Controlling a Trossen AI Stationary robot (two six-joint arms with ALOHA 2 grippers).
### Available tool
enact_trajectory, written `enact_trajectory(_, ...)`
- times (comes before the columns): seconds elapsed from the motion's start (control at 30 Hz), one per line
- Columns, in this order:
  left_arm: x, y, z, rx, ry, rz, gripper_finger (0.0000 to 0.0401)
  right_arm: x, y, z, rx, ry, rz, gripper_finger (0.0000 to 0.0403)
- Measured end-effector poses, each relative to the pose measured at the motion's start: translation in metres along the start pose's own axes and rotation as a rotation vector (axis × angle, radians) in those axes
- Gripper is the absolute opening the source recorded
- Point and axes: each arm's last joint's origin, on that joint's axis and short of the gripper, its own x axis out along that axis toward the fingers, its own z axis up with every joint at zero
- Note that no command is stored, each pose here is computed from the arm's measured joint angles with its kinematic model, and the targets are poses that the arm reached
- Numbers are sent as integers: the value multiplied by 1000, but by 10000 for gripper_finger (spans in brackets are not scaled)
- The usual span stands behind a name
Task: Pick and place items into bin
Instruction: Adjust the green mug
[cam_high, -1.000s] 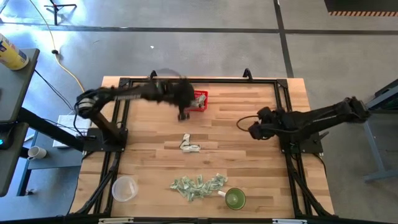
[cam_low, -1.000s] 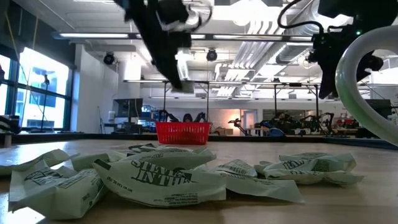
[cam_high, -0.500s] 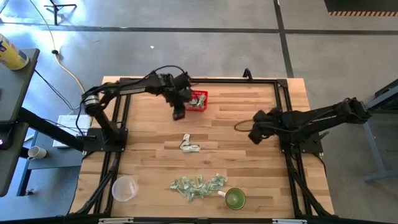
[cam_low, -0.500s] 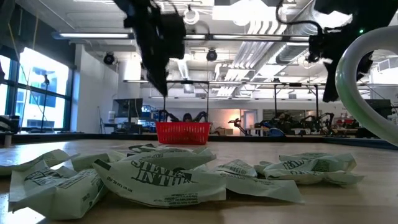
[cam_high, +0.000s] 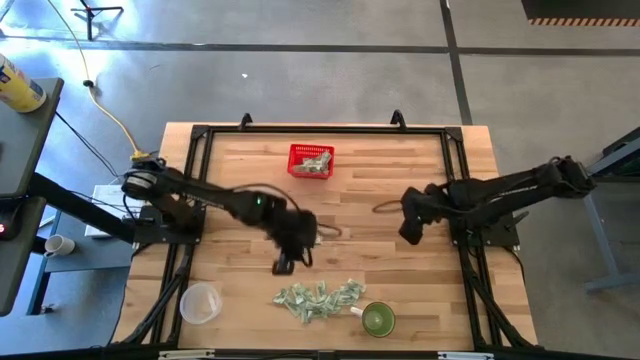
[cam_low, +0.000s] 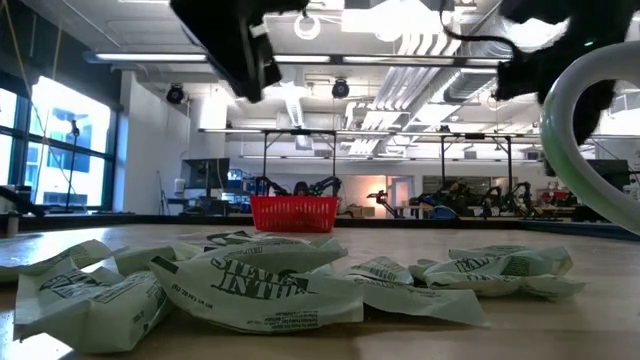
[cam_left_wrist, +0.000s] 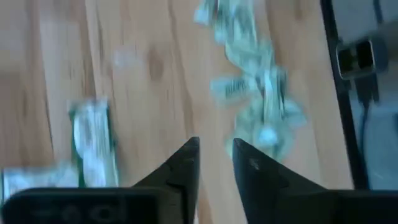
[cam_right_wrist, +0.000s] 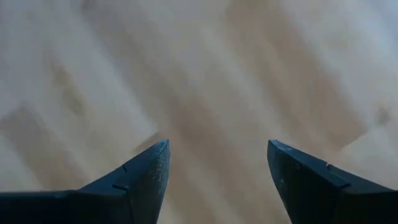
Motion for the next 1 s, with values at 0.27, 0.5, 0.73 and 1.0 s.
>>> enact_trajectory(0.27, 32, -47, 10, 30, -123, -137, 22, -14, 41, -58, 150, -2, 82, 198)
enact_trajectory(0.5, 60, -80, 15, 85, -236, -209, 45, -4, 92, -101, 193, 74, 276, 50)
enact_trajectory(0.73, 99, -79, 16, 97, -289, -182, 22, 19, 128, -121, 162, 182, 228, 28)
enact_trajectory(1.0, 130, -77, 21, 81, -379, -256, 60, 25, 157, -146, 135, 270, 354, 28)
